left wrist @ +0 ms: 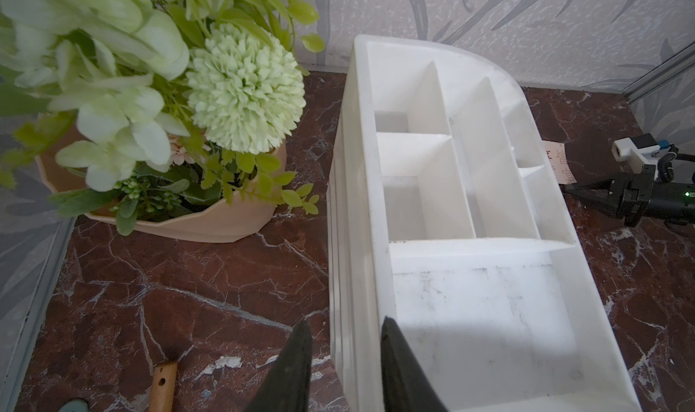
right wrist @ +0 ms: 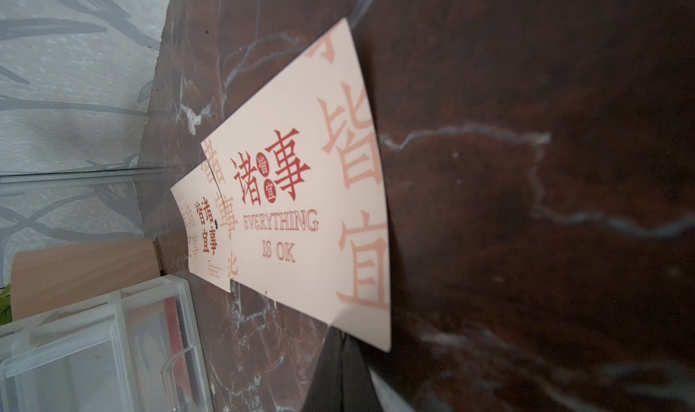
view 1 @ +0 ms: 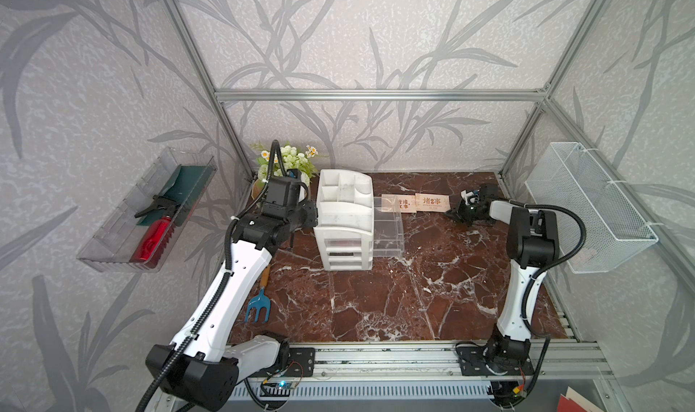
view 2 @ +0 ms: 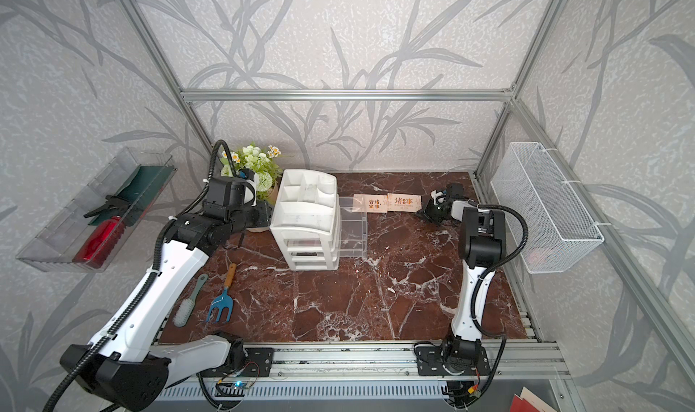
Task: Take the postcards out of the drawer
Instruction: Adjust the postcard at the center of the board.
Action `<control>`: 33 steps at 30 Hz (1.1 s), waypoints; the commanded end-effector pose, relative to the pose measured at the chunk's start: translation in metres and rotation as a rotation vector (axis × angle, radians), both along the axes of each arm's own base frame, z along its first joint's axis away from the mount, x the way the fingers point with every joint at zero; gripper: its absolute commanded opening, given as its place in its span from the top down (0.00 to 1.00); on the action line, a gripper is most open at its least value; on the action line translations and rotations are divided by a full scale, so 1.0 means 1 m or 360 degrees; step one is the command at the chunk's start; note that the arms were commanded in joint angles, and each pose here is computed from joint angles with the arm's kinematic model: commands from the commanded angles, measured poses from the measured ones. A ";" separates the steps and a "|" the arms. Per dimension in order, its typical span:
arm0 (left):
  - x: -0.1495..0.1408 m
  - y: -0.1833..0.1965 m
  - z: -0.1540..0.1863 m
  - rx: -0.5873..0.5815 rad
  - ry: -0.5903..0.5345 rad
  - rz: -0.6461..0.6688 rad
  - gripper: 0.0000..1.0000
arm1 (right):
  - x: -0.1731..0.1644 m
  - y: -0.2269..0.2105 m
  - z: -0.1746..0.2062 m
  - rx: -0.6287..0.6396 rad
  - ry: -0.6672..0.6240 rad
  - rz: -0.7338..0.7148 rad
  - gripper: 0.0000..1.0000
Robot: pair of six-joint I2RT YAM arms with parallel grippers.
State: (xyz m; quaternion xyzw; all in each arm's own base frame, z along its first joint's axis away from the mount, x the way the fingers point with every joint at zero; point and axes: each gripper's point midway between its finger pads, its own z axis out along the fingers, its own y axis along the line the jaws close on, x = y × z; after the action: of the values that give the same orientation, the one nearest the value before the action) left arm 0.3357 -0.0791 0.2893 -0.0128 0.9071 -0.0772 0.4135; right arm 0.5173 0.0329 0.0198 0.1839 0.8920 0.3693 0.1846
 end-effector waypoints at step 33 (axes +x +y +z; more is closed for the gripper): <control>0.043 -0.008 0.000 0.0081 0.0062 -0.0057 0.61 | -0.068 0.043 0.085 0.0077 -0.0194 0.0169 0.81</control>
State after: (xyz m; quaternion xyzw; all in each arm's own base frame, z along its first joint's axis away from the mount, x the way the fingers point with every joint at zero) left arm 0.3711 -0.0865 0.2809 0.0011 0.9207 -0.0635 0.3851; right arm 0.4583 0.0582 0.0935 0.1470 0.8813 0.3962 0.2113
